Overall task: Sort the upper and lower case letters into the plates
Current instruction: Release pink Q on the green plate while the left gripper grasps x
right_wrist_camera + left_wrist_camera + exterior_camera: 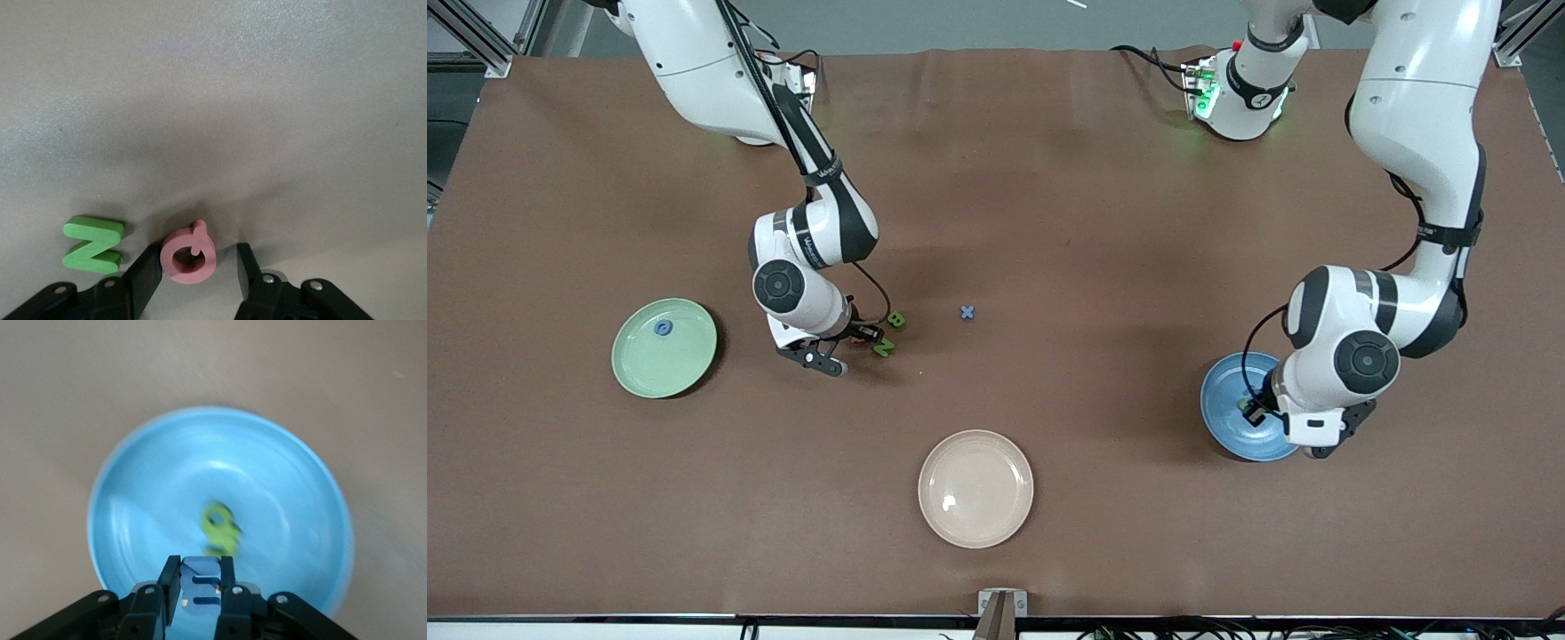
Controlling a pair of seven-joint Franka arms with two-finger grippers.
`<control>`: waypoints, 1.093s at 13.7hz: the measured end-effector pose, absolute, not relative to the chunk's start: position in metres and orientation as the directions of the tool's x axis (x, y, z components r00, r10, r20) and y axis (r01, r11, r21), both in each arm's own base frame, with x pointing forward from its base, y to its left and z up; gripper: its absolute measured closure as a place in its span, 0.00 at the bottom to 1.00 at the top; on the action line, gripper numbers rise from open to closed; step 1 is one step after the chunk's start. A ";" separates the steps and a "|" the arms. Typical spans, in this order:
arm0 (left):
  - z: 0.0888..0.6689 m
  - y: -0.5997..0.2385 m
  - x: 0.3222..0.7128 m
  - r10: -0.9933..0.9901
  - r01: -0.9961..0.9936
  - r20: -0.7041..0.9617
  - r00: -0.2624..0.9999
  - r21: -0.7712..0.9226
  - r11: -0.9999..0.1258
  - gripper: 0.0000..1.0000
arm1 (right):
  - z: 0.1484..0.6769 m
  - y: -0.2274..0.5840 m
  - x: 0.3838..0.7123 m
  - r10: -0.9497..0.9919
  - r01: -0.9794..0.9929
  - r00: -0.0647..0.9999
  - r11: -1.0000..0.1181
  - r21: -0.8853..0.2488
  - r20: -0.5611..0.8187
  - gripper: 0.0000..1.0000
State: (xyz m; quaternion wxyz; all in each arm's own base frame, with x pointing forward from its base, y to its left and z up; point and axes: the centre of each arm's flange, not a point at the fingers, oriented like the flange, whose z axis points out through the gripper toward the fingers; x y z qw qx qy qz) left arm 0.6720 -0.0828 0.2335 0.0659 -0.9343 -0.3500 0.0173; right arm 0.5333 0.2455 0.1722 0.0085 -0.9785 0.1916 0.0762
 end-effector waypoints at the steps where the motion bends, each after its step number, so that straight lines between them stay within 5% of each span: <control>1: 0.230 -0.081 0.673 0.655 0.651 0.018 0.755 -0.133 -0.747 0.60 | 0.173 0.245 0.534 -0.374 -0.377 0.915 -0.926 0.012 -0.151 0.52; 7: 0.248 -0.265 0.631 0.615 0.614 -0.048 0.787 -0.033 -0.789 0.01 | 0.177 0.245 0.535 -0.375 -0.378 0.915 -0.926 0.008 -0.148 0.64; 11: 0.245 -0.402 0.555 0.707 0.706 -0.039 0.706 -0.037 -0.707 0.05 | 0.194 0.225 0.548 -0.332 -0.334 0.927 -0.942 0.016 -0.175 0.64; 15: 0.221 -0.483 0.497 0.850 0.852 -0.060 0.523 0.023 -0.523 0.11 | 0.255 0.112 0.574 -0.178 -0.184 0.968 -0.983 -0.021 -0.176 0.64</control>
